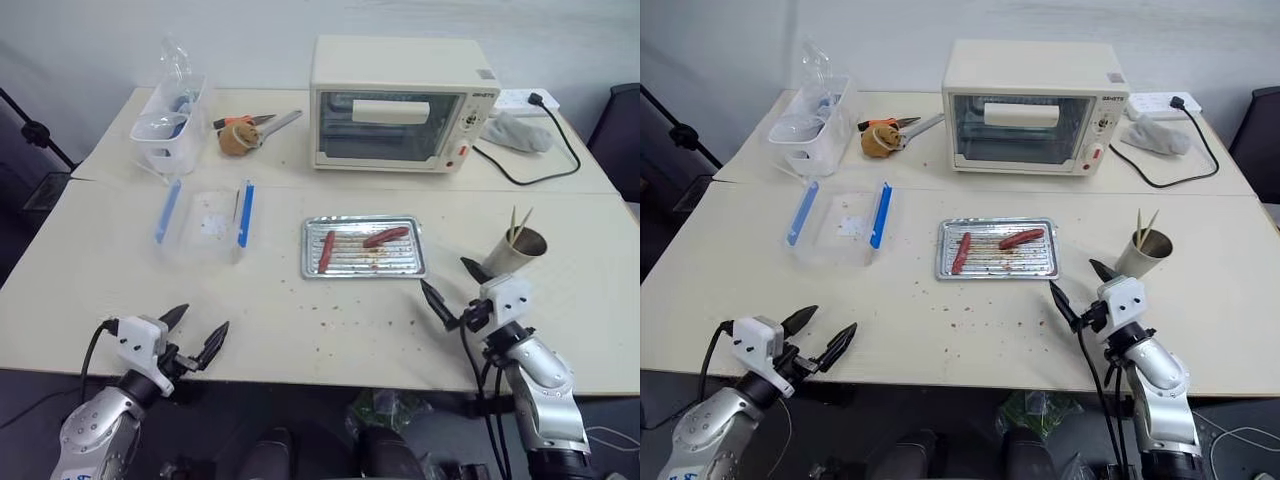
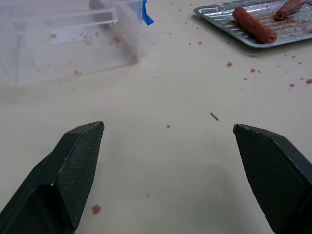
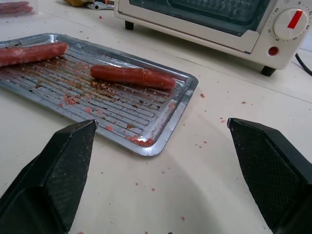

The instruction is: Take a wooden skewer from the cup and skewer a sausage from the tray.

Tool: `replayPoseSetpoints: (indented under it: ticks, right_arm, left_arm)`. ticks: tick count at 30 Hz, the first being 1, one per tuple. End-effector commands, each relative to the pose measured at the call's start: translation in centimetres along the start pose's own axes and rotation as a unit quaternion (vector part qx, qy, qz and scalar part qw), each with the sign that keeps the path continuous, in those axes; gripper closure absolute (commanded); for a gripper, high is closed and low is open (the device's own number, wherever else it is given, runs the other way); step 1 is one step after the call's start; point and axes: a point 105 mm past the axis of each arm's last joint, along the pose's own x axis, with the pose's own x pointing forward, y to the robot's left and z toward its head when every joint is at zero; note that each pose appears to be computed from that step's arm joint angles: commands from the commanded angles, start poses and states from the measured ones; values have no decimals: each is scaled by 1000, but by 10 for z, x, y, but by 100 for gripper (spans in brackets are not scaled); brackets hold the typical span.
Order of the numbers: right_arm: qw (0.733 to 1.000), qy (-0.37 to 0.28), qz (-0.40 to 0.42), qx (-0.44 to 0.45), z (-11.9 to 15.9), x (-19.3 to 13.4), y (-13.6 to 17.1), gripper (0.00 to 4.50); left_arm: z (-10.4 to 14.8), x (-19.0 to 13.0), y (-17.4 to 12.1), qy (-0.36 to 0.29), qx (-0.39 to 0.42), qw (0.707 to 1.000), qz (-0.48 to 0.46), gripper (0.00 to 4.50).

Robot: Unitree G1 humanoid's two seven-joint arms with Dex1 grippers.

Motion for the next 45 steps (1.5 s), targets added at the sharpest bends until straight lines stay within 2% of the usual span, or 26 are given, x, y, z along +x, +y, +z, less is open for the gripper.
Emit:
replayPoseSetpoints:
  ticks: [1,3,5,7,9,12,16,19,21,25,30,37,45]
  right_arm:
    - [1000,-15,9,-16,8,-4,-6,0]
    - [999,-23,17,-16,15,-10,-8,0]
    - [999,-31,36,-18,28,-20,-9,0]
    - [998,-31,48,-28,43,-39,-14,0]
    - [998,-15,48,-43,55,-61,-24,0]
    - [997,27,30,-63,63,-93,-41,0]
    - [995,69,22,-70,71,-135,-59,0]
    - [993,85,32,-80,79,-143,-68,0]
    - [992,82,48,-79,88,-134,-73,0]
    - [974,149,143,-90,95,-104,-73,0]
    - [962,191,173,-93,113,-55,-90,0]
    - [953,239,168,-81,121,-14,-110,0]
    - [954,243,155,-82,111,22,-127,0]
  left_arm:
    - [20,11,-6,-34,22,999,-33,1]
    - [26,20,-11,-47,19,997,-63,1]
    - [35,28,-23,-65,4,989,-131,1]
    - [54,37,-34,-94,-15,972,-213,1]
    - [66,46,-42,-98,10,956,-277,1]
    - [73,59,-45,-91,58,938,-331,1]
    - [86,72,-46,-97,55,914,-390,1]
    - [91,80,-48,-99,54,902,-417,1]
    - [94,85,-49,-103,49,898,-424,1]
    - [100,88,-55,-117,43,887,-445,1]
    - [98,89,-70,-122,42,882,-453,1]
    - [93,84,-78,-120,35,887,-444,1]
    - [88,77,-80,-113,32,896,-429,1]
